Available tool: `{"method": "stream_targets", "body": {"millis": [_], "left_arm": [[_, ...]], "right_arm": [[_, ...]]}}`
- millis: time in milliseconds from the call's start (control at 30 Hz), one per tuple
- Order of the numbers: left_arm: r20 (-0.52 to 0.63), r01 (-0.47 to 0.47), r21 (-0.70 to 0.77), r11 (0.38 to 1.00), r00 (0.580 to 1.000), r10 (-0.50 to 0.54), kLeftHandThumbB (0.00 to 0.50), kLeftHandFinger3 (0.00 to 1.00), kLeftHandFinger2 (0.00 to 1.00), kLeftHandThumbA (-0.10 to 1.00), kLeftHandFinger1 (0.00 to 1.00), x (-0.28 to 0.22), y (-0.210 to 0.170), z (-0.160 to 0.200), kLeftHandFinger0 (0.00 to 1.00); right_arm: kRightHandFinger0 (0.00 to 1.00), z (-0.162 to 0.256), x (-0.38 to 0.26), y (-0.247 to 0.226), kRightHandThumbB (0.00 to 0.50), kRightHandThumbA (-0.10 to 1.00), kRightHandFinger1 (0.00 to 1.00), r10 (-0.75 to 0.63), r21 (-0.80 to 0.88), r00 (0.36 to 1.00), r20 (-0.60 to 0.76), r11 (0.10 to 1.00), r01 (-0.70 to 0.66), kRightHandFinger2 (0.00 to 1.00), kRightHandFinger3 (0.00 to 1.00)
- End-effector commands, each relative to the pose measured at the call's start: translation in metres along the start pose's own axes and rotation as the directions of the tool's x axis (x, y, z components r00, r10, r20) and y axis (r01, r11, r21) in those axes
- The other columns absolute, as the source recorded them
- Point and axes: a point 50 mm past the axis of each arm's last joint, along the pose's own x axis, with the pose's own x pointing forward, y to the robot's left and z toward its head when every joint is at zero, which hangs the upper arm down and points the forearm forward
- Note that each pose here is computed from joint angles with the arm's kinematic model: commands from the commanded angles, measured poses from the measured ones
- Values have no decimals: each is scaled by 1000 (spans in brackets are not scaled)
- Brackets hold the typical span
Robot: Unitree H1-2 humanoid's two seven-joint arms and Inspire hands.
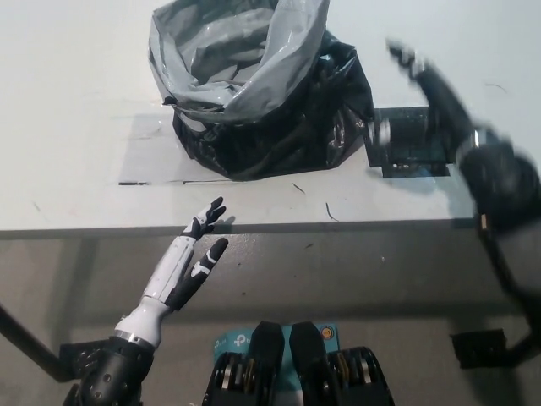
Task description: Use the right hand to pick up a small rectangular container and put it into a plastic bag and lift the bag
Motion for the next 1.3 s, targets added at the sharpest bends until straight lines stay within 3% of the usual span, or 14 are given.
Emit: {"method": "stream_targets", "body": {"millis": [0,33,67,100,133,333,367,400,567,667,833,967,1033,1267], "left_arm": [[184,-118,34,992,977,110,197,1000,1000,972,1000,54,53,50,1000],[184,-116,36,993,977,107,183,1000,1000,965,1000,53,52,49,1000],[185,-113,35,993,977,105,174,1000,1000,948,1000,52,51,48,1000],[181,-113,30,993,978,106,183,1000,1000,937,1000,52,51,48,1000],[174,-112,22,994,979,106,182,1000,1000,922,1000,53,51,48,1000],[197,-114,36,993,975,104,190,1000,1000,930,1000,66,60,56,1000],[201,-116,36,993,974,106,180,1000,1000,927,1000,67,60,57,1000],[203,-117,36,993,973,107,179,1000,1000,925,1000,68,60,58,1000],[192,-120,31,992,975,112,180,1000,1000,911,1000,60,57,54,1000],[182,-110,26,994,978,104,161,1000,1000,896,1000,46,48,45,1000],[127,-96,3,995,987,95,168,1000,1000,868,1000,11,33,27,1000],[97,-80,16,997,992,78,159,1000,1000,860,1000,-9,28,20,1000],[87,-77,15,997,993,76,170,1000,1000,852,1000,-16,26,16,1000],[53,-68,5,998,996,67,172,1000,1000,819,1000,-32,23,8,1000]], "right_arm": [[1000,161,-270,-29,433,1000,1000,-487,414,40,872,780,470,1000,1000],[1000,157,-268,-23,418,1000,1000,-493,425,46,869,789,444,1000,1000],[1000,151,-260,-14,497,1000,1000,-500,442,64,864,813,380,1000,1000],[1000,149,-259,-8,499,1000,1000,-506,446,100,857,824,351,1000,1000],[1000,140,-254,7,467,1000,1000,-512,442,167,842,834,330,1000,1000],[1000,98,-228,17,357,1000,1000,-420,278,309,853,868,412,1000,1000],[1000,84,-223,18,276,1000,1000,-388,231,353,851,881,412,1000,1000],[1000,78,-221,18,258,1000,1000,-373,208,369,851,885,416,1000,1000],[1000,36,-203,29,267,1000,1000,-352,151,532,770,911,384,1000,1000],[1000,-11,-193,39,331,1000,1000,-362,99,685,632,915,392,1000,1000],[1000,-67,-192,56,268,964,1000,-313,203,867,387,947,251,1000,1000],[1000,-82,-199,64,156,930,1000,-276,235,912,302,949,210,1000,1000],[1000,-90,-199,66,214,934,1000,-276,268,922,273,942,203,1000,1000],[1000,-99,-202,78,215,915,1000,-263,277,933,246,941,192,1000,1000]]}}
